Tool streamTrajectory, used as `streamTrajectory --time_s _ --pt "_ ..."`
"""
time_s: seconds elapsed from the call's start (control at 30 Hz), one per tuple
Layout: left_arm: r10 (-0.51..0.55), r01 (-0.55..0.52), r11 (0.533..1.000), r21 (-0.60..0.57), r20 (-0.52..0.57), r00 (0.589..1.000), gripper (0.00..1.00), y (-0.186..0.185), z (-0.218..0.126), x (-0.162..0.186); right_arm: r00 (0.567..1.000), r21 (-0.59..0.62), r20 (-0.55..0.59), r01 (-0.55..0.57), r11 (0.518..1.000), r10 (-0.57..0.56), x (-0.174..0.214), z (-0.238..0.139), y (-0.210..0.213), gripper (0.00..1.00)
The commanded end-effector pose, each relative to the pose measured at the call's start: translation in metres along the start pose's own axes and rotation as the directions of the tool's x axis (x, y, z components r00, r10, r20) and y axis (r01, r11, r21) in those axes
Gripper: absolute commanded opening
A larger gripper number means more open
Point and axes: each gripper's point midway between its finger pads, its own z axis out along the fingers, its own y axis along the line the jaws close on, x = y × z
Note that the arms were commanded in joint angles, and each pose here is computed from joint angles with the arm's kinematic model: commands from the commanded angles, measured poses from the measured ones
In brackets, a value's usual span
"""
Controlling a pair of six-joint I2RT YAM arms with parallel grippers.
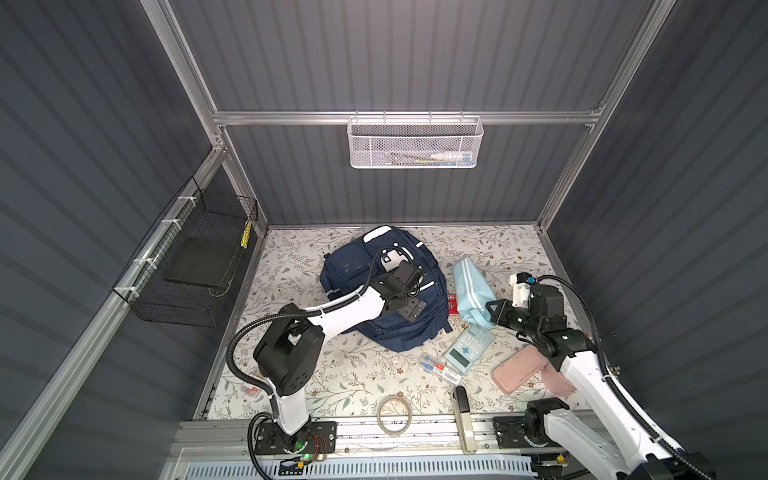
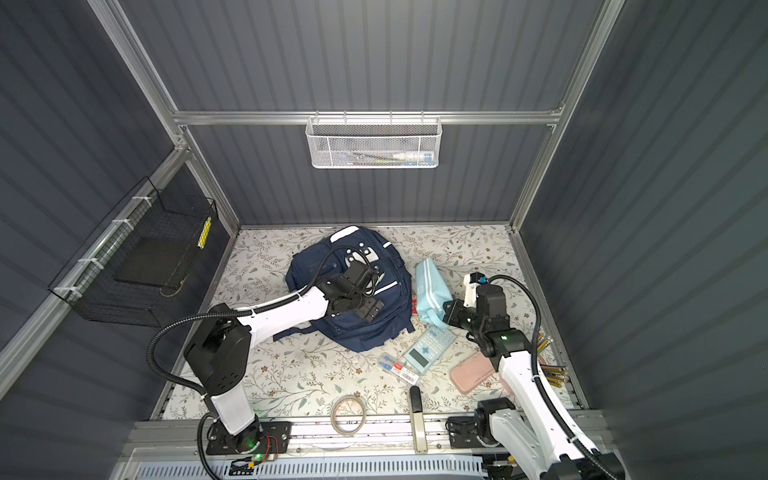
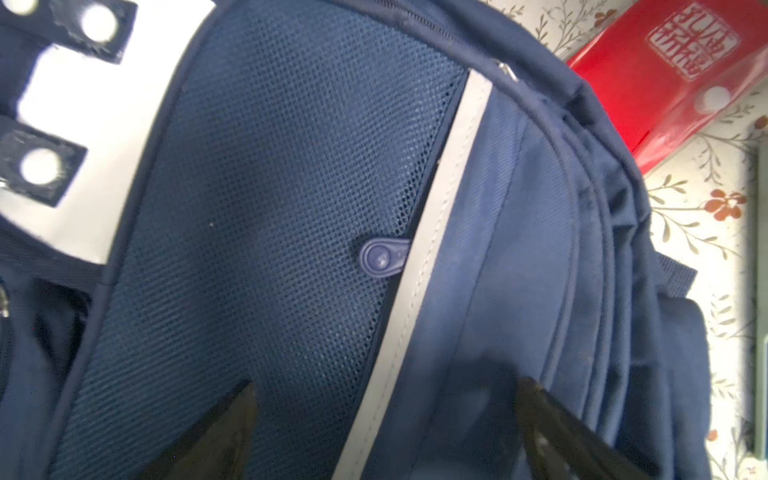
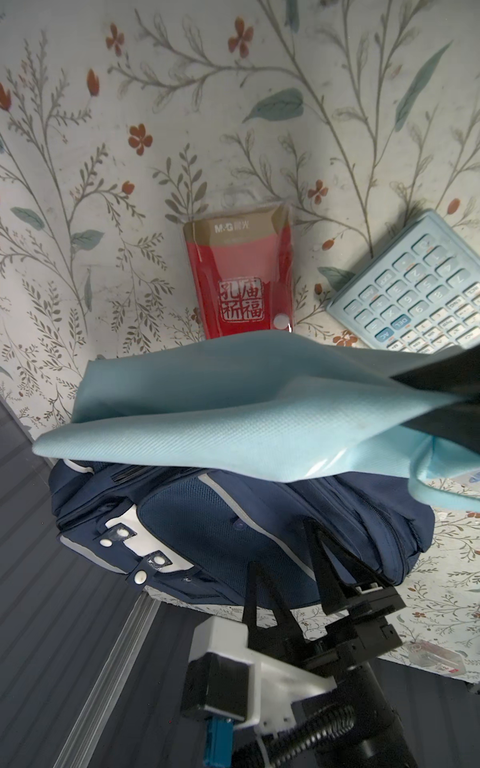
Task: Pack the student bag
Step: 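Grasp and lift the light-blue pouch with the right gripper while the left holds the backpack, then hold the backpack open with the left gripper while the right brings the pouch to it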
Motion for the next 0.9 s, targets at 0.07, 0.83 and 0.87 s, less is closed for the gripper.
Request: streamTrajectory --time_s 0.07,0.83,0.87 --pt "0.116 -0.117 0.99 -0.077 -0.017 0.993 1.0 -0.009 -0.003 -0.005 1.0 -0.062 0.013 -0.005 0.998 0.006 -0.001 0.003 0.007 0.0" --pt "-0.012 0.013 0.999 -0.05 0.002 1.0 0.0 0.011 -0.014 -0.037 1.0 -0.203 -0.02 -0.02 0.979 0.016 0.009 0.002 0.028 0.0" --pt "-0.081 0.082 0.996 -0.042 0.038 0.996 0.0 0.029 -0.03 -0.047 0.999 -0.226 -0.026 -0.027 0.974 0.021 0.01 0.001 0.033 0.0"
